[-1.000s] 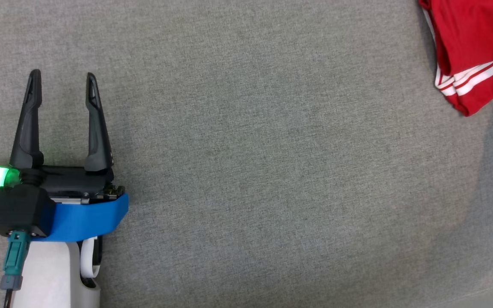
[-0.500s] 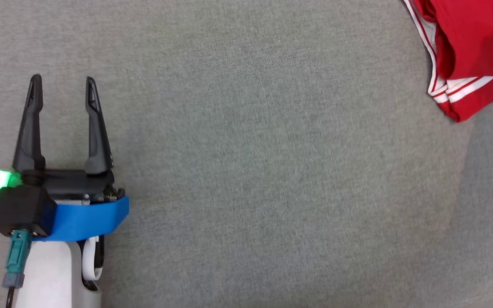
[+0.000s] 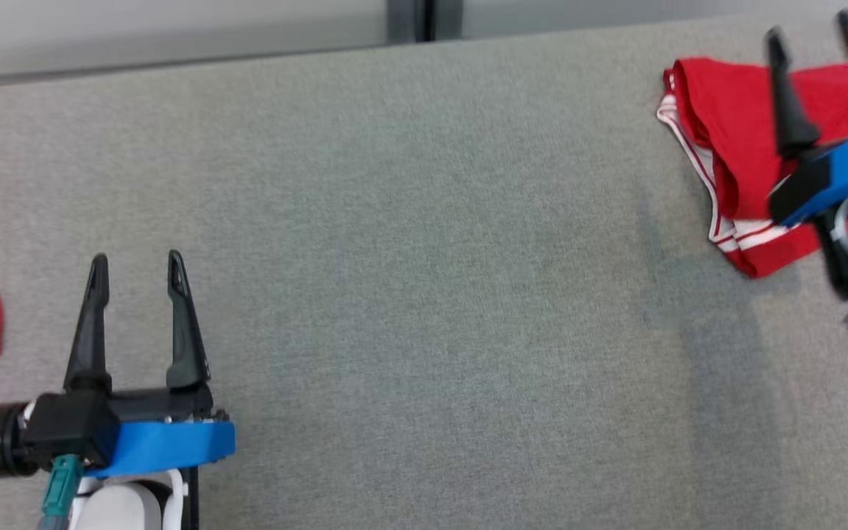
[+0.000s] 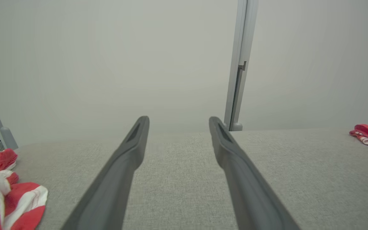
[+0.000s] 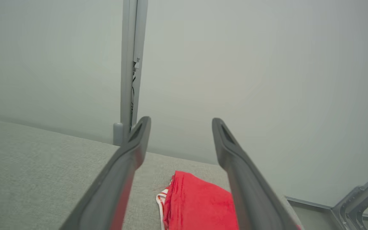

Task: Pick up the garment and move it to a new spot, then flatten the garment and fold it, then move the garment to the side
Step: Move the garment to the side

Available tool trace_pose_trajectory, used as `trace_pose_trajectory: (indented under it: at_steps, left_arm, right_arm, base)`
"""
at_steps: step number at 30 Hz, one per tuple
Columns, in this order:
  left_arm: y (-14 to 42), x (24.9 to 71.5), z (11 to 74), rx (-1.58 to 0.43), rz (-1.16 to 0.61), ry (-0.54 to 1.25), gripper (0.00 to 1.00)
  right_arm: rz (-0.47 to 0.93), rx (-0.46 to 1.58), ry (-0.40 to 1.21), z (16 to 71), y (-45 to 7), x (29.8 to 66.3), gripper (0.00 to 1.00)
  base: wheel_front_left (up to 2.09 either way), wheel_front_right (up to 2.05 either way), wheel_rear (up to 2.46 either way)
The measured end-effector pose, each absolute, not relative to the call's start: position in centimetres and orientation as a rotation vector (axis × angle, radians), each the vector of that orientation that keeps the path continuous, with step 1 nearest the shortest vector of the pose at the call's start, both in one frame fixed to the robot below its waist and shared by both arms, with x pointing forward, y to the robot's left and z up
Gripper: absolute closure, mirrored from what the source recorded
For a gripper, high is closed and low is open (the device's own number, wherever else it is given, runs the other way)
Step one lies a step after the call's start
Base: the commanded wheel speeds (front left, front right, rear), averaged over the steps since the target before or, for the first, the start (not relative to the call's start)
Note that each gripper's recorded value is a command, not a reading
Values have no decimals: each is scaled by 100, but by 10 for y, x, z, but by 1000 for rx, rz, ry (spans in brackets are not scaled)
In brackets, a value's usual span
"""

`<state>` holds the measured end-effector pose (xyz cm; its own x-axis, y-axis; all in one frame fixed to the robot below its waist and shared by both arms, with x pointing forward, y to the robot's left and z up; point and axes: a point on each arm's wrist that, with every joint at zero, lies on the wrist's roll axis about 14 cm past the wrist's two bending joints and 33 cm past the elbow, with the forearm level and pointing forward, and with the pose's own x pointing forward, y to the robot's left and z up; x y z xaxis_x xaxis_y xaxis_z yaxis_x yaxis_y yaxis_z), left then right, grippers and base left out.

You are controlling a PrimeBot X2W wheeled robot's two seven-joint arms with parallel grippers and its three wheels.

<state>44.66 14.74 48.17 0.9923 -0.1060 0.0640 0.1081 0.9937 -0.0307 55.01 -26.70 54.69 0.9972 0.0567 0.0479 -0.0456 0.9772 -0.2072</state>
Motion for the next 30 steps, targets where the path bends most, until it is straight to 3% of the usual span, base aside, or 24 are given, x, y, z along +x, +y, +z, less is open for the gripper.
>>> trace_pose_trajectory:
  at_steps: [13, 30]
  left_arm:
    - [181, 393, 485, -40, -11, -28, 0]
    - [185, 368, 481, -49, 1, -7, 0]
  right_arm:
    - [227, -32, -75, 528, -166, 480, 0]
    - [142, 87, -66, 507, -164, 406, 0]
  base:
    - [0, 0, 0]
    - [0, 0, 0]
